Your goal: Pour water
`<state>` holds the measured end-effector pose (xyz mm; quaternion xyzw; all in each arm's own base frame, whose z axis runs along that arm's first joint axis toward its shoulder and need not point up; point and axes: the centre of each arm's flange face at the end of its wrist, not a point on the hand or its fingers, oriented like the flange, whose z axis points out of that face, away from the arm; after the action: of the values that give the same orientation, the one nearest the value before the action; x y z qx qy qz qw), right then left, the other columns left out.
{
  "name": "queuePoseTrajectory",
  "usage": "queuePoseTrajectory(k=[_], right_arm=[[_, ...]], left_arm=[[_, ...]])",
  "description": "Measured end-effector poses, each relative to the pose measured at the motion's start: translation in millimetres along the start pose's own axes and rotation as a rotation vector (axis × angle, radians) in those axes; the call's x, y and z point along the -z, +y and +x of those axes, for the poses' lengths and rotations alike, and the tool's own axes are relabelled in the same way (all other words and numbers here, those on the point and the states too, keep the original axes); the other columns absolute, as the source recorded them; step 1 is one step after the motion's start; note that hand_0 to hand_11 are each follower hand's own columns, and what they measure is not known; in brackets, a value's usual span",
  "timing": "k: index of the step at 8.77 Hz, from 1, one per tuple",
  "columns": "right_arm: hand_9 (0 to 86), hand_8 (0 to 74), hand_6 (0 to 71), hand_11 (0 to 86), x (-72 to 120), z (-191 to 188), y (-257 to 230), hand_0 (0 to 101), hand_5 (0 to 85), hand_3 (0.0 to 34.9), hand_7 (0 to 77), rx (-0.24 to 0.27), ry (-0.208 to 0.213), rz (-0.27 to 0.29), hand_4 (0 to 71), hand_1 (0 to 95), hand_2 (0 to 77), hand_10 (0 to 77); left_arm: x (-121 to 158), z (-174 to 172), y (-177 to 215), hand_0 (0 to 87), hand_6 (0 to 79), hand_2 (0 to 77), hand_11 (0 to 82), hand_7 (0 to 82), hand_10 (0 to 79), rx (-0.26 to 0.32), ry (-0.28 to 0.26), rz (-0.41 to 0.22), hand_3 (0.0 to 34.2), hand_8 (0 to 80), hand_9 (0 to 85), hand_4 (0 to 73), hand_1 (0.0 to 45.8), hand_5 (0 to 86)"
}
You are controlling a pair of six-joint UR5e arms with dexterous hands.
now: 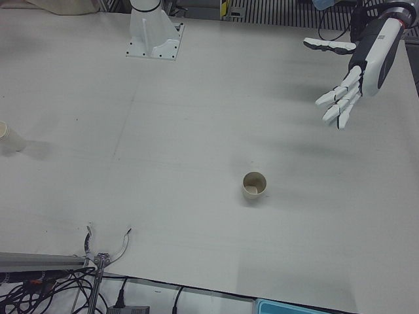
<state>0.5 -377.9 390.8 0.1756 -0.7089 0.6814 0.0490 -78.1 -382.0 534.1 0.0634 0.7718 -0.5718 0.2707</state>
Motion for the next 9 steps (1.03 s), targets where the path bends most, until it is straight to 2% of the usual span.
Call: queuePoseTrajectory(k=[1, 2, 3, 4, 5, 7, 8, 9], right_arm=[[1.1, 0.5, 0.5, 1.1, -5.9, 5.9, -12.1, 45, 1.1, 0.0, 1.1, 0.030, 0.000, 0.027, 0.5, 13.1, 14.2, 0.5], [0.5, 0.5, 0.5, 1.1, -10.5, 11.4, -21.2, 44, 1.1, 0.0, 1.1, 0.049, 0.002, 0.046, 0.5, 13.1, 13.1, 0.5], [1.1, 0.5, 0.5, 1.1, -13.2, 14.2, -26.9, 44, 0.5, 0.0, 1.1, 0.061, 0.002, 0.056, 0.5, 10.4, 13.1, 0.5], [1.1, 0.5, 0.5, 1.1, -14.5, 17.4, -28.8, 43, 0.5, 0.0, 1.1, 0.071, 0.007, 0.058, 0.5, 13.1, 12.0, 0.5], [1.1, 0.5, 0.5, 1.1, -17.3, 20.8, -26.0, 42, 0.5, 0.0, 1.1, 0.076, 0.010, 0.052, 0.0, 9.3, 12.0, 0.5], [1.1, 0.5, 0.5, 1.1, -22.4, 23.0, -19.2, 42, 0.5, 0.0, 1.1, 0.077, 0.006, 0.039, 0.0, 12.5, 12.0, 0.5], [1.1, 0.5, 0.5, 1.1, -23.4, 22.9, -17.5, 42, 0.5, 0.0, 1.1, 0.076, 0.004, 0.036, 1.6, 12.0, 13.1, 0.5], [1.1, 0.5, 0.5, 1.1, -23.6, 21.6, -16.2, 42, 0.5, 0.0, 1.1, 0.073, 0.001, 0.034, 1.6, 12.0, 13.1, 0.5]], left_arm=[[-9.8, -3.4, -18.9, 56.4, 2.7, 1.6, 14.2, 7.6, 8.7, -0.011, 0.020, 0.022, 5.0, 0.5, 2.2, 12.0, 15.8, 12.0], [-18.1, -6.8, -35.1, 56.4, 2.2, 1.6, 10.4, 7.6, 4.9, -0.017, 0.044, 0.035, 7.0, 0.5, 2.2, 10.4, 15.8, 9.8], [-25.9, -14.2, -48.1, 56.4, 2.2, 1.6, 6.5, 4.9, 2.2, -0.022, 0.062, 0.040, 2.9, 0.5, 2.2, 12.0, 16.9, 2.2], [-31.0, -28.3, -66.3, 56.4, 0.5, 1.6, 6.0, 3.8, 2.2, -0.022, 0.070, 0.050, 1.0, 0.0, 2.2, 12.0, 16.9, 1.6], [-33.9, -50.0, -90.7, 56.4, 0.5, 1.6, 5.5, 3.8, 2.2, -0.014, 0.070, 0.065, 0.8, 0.0, 2.2, 12.5, 16.9, 1.1], [-42.1, -105.4, -126.8, 56.3, 0.5, 1.6, 5.5, 4.4, 2.2, 0.006, 0.052, 0.081, 0.0, 0.0, 2.2, 12.5, 15.8, 1.1], [-49.5, -130.8, -130.7, 56.3, 0.5, 1.6, 4.9, 4.9, 2.2, 0.016, 0.044, 0.077, 2.2, 0.0, 1.6, 12.0, 15.8, 2.7], [-54.8, -146.2, -131.0, 56.3, 0.5, 1.6, 4.9, 4.9, 2.2, 0.020, 0.044, 0.065, 2.2, 0.0, 1.6, 12.0, 15.8, 3.3]])
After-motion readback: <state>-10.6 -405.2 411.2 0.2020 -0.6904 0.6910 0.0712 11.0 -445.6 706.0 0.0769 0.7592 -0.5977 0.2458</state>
